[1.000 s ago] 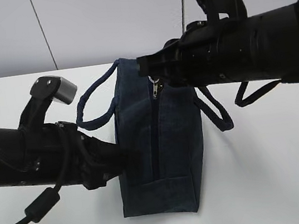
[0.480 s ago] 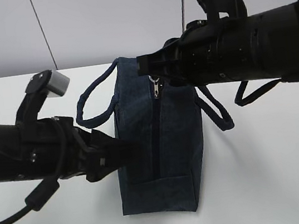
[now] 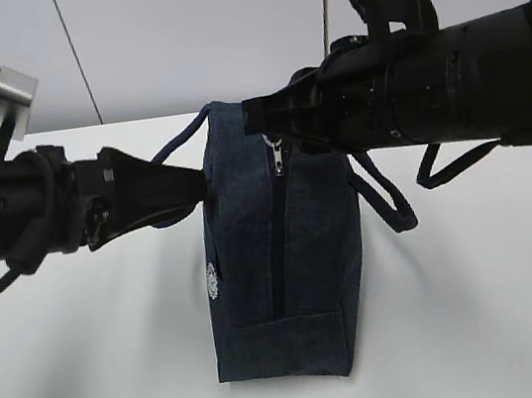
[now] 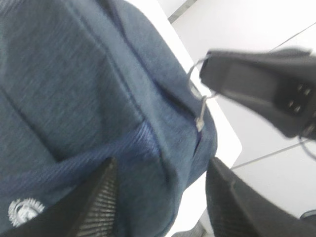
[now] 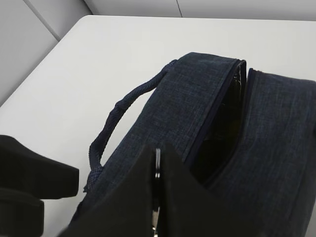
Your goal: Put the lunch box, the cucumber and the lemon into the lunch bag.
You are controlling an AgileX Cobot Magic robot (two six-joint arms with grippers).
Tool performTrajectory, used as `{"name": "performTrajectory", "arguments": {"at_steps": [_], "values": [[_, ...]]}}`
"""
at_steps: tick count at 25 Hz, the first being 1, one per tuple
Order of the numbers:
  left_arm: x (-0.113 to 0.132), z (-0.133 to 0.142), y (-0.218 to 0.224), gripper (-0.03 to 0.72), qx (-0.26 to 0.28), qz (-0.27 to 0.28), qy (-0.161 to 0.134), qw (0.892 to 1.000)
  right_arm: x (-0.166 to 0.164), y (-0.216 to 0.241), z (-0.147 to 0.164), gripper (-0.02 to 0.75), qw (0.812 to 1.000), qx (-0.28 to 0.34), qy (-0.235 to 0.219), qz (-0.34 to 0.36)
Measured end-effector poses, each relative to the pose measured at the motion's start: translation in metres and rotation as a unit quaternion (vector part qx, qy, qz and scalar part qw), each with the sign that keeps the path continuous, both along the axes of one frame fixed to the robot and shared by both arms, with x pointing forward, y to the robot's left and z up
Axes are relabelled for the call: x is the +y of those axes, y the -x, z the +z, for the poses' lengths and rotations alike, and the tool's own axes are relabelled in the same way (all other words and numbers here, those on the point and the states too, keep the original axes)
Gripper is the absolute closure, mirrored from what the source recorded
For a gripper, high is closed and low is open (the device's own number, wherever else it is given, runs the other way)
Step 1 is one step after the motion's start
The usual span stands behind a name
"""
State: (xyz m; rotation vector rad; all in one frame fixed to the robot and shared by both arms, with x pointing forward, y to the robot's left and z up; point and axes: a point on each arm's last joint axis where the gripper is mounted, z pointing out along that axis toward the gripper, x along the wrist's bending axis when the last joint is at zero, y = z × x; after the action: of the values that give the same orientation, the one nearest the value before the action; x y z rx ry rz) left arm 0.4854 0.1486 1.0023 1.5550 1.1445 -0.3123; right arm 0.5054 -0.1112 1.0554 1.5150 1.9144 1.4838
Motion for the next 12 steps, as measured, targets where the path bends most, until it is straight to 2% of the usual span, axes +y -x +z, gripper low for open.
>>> {"name": "performTrajectory", "arguments": {"at_steps": [4,12], "values": [[-0.002,0.011,-0.008,0.301,0.004,0.012,0.016,1.0,0.0,0.0,0.0,0.738,1.0,0.0,-0.001,0.002],[-0.002,0.0,-0.012,0.304,0.028,0.015,0.0,0.999,0.001,0.0,0.0,0.738,1.0,0.0,-0.003,0.005]]}}
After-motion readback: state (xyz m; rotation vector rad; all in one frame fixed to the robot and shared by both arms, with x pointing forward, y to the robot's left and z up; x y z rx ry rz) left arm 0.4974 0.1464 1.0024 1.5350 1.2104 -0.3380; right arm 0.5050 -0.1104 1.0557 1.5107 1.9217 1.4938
